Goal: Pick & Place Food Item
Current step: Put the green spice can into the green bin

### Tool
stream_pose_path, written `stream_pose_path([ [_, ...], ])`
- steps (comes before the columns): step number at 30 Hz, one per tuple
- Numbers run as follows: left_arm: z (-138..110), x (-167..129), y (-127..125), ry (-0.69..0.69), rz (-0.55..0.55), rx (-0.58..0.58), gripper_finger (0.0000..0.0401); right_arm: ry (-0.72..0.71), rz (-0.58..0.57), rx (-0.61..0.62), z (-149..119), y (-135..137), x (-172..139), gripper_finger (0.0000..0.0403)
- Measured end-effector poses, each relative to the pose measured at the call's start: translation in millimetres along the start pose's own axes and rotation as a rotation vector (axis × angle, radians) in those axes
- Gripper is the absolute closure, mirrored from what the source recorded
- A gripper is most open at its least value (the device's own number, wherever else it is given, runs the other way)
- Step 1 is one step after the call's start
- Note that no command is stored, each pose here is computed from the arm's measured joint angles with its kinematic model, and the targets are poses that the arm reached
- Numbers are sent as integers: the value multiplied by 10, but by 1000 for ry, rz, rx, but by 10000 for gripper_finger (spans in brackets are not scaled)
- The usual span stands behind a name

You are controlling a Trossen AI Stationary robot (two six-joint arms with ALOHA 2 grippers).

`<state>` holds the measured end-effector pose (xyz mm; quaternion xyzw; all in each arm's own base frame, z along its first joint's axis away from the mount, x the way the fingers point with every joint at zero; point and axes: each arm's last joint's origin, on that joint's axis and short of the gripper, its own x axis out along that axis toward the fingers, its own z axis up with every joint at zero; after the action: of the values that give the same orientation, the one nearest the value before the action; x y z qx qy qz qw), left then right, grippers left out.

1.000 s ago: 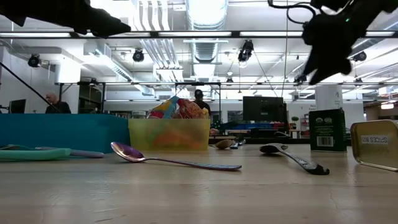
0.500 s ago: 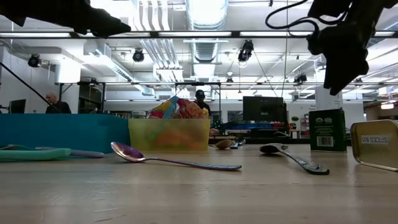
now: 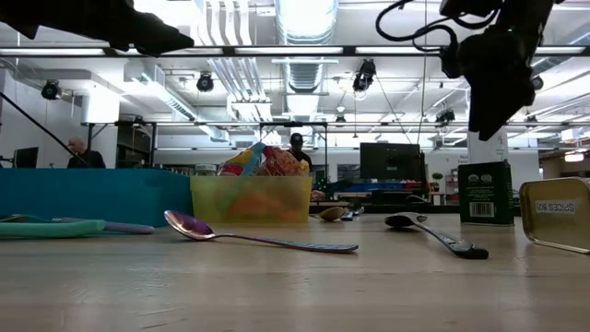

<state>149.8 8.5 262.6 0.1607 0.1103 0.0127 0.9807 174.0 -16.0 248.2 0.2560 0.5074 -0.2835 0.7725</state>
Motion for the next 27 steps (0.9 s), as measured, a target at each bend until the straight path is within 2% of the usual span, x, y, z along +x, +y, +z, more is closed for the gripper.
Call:
stream_pose_path([
  [6, 0, 0, 0, 0, 0, 0, 125, 35, -53, -42, 7, 87, 112, 59],
  [9, 0, 0, 1, 0, 1, 0, 125, 70, -83, -53, 14, 117, 205, 32],
  [27, -1, 0, 0, 0, 0, 3, 125, 224, -206, -143, 37, 259, 745, 25],
])
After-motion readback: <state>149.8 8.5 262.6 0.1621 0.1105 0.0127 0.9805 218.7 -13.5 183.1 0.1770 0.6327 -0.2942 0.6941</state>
